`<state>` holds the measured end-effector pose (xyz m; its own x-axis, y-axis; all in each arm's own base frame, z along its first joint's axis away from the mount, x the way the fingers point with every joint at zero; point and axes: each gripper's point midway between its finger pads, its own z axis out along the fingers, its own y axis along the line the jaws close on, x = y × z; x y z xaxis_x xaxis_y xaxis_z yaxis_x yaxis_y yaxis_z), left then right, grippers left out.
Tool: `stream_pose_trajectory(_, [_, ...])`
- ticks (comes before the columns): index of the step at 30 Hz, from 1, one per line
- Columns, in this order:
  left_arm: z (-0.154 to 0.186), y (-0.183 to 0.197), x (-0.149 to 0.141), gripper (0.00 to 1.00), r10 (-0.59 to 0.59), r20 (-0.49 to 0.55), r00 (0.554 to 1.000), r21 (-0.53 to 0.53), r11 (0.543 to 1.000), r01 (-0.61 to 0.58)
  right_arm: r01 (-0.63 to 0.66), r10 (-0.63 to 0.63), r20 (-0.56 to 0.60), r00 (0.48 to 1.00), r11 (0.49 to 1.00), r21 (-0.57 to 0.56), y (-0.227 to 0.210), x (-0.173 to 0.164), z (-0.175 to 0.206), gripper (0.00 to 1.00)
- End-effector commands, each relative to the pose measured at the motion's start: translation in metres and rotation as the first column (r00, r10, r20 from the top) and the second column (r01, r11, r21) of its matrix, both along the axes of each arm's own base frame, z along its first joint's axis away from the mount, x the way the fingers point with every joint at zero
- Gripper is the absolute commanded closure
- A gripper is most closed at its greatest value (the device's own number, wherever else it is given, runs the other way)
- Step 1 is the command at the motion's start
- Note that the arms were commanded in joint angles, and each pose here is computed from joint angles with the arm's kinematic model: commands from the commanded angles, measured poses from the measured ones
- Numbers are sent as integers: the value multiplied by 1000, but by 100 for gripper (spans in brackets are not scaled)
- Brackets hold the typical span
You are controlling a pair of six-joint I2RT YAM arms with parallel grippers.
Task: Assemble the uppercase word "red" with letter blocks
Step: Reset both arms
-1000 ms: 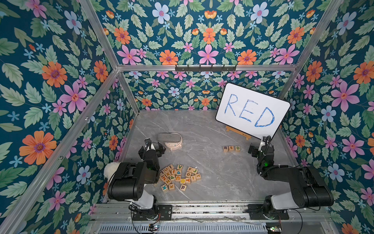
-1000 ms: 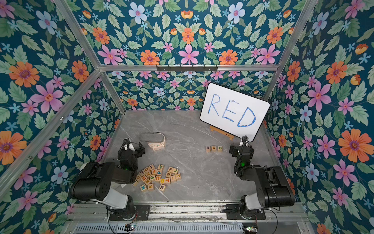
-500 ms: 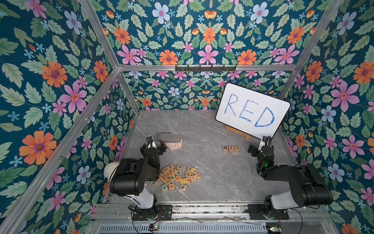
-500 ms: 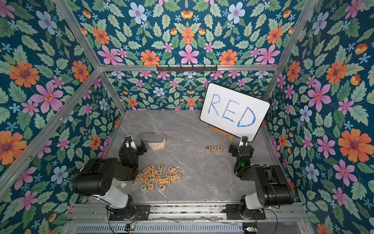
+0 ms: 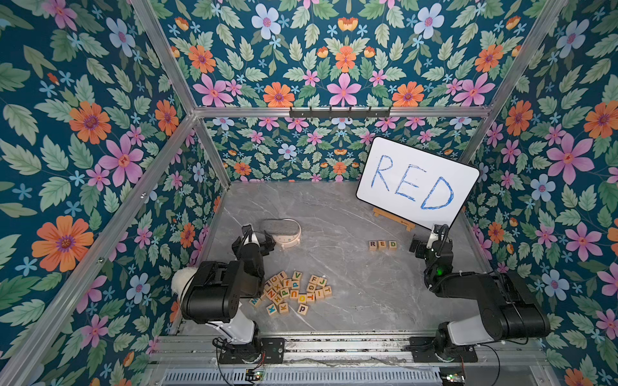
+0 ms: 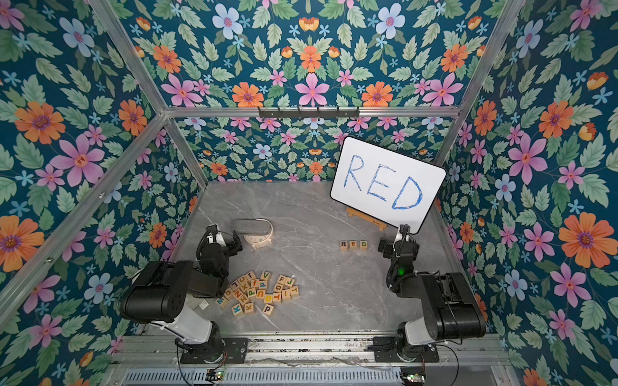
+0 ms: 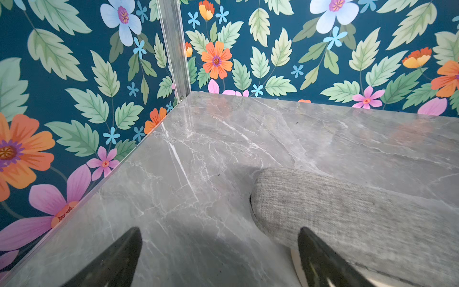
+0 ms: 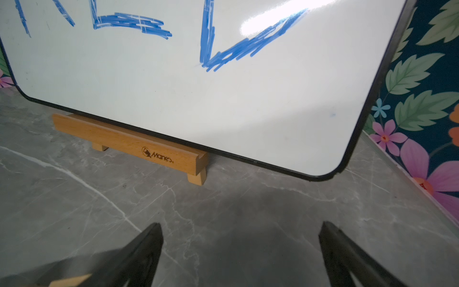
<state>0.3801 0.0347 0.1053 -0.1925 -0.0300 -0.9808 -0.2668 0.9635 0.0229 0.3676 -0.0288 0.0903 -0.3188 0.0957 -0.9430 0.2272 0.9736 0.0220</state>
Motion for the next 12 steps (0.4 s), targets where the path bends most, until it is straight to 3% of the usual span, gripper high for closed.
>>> stream_pose_trajectory(1, [8,0,2,1,-3,30,1000,10,1000,3,-7,7,49,999,1000,-5,1,4,11,1])
stream_pose_trajectory(12, [8,0,2,1,-3,29,1000,10,1000,3,-9,9,46,999,1000,-3,1,4,11,1])
